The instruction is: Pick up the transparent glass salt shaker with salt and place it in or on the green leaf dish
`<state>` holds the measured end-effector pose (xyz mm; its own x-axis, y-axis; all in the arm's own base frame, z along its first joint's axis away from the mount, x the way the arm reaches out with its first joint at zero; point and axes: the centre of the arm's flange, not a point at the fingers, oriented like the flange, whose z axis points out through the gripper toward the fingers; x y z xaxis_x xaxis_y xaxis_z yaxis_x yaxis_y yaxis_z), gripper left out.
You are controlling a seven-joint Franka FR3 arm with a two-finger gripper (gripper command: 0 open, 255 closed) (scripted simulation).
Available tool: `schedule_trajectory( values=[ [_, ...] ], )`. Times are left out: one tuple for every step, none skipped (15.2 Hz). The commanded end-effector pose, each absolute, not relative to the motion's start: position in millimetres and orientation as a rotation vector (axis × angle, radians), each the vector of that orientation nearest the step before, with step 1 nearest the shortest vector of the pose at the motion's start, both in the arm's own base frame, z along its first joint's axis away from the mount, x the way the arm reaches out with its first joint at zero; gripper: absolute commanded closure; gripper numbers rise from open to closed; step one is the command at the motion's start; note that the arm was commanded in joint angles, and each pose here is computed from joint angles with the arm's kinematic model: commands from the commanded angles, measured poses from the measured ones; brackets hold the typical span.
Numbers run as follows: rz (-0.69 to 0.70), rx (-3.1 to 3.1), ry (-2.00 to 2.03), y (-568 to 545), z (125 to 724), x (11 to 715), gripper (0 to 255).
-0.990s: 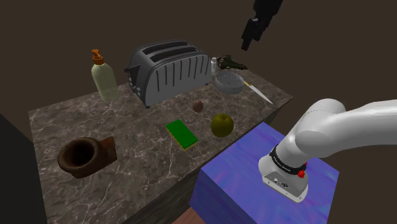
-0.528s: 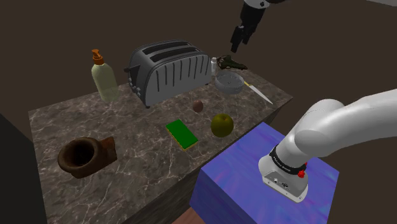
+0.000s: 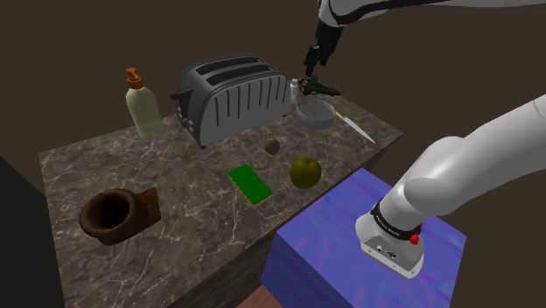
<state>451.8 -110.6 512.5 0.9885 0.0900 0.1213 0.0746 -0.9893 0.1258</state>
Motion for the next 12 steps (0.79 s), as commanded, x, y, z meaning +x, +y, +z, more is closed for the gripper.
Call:
schedule_trajectory(
  values=[
    [0.199, 3.012, 0.126, -122, 499, 468, 0],
    [0.202, 3.013, 0.126, -129, 492, 477, 0],
    [0.205, 3.014, 0.126, -136, 485, 486, 0],
    [0.208, 3.015, 0.126, -142, 478, 494, 0],
    [0.211, 3.015, 0.126, -149, 471, 503, 0],
    [0.214, 3.016, 0.126, -156, 464, 512, 0],
    [0.217, 3.017, 0.126, -163, 457, 521, 0],
    [0.220, 3.018, 0.126, -170, 451, 530, 0],
    [0.223, 3.018, 0.126, -177, 444, 538, 0],
    [0.226, 3.019, 0.126, -184, 437, 547, 0],
    [0.229, 3.020, 0.126, -190, 430, 556, 0],
    [0.232, 3.020, 0.126, -197, 423, 565, 0]
  ],
)
